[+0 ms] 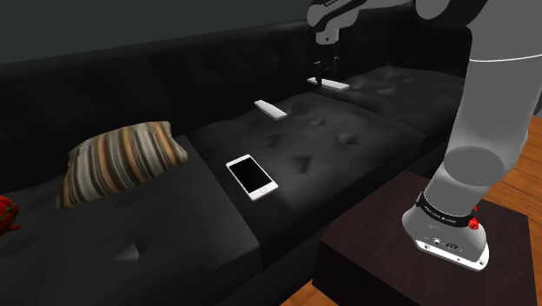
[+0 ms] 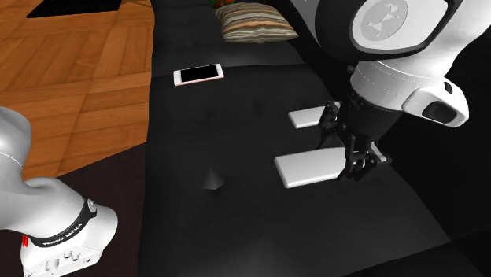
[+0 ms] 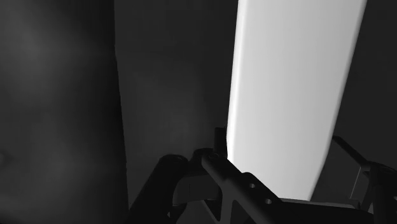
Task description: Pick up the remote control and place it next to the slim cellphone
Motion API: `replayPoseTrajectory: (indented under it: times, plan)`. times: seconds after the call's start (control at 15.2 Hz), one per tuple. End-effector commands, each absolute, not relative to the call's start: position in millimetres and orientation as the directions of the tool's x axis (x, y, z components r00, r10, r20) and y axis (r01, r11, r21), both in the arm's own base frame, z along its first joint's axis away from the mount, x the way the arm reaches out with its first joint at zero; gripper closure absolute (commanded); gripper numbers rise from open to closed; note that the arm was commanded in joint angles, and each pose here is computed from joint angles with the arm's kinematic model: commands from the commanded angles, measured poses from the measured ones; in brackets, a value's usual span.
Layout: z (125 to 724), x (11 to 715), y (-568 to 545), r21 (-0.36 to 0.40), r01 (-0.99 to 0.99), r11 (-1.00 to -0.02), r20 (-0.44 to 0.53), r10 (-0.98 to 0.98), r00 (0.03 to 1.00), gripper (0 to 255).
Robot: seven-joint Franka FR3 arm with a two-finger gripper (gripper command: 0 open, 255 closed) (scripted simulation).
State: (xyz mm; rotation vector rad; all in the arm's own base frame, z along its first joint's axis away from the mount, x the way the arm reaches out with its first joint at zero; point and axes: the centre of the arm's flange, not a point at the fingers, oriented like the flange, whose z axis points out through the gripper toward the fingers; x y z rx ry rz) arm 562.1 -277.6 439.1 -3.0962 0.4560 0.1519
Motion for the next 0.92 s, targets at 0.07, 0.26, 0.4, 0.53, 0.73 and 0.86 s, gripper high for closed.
replayPoseTrajectory:
  times: [0.07,0.26,0.4,0.53,0.73,0.86]
  plan:
    - [439,542,-243,0.006,-0.288,-0.958,-0.097,-0.287,0.953,255]
    - [441,524,-208,0.006,-0.288,-0.958,-0.097,-0.287,0.953,255]
    - [442,512,-184,0.006,-0.288,-0.958,-0.097,-0.287,0.953,255]
    - [443,501,-160,0.006,-0.288,-0.958,-0.097,-0.287,0.953,255]
    - [445,483,-125,0.006,-0.288,-0.958,-0.097,-0.287,0.953,255]
    - [447,471,-101,0.006,-0.288,-0.958,-0.097,-0.287,0.953,255]
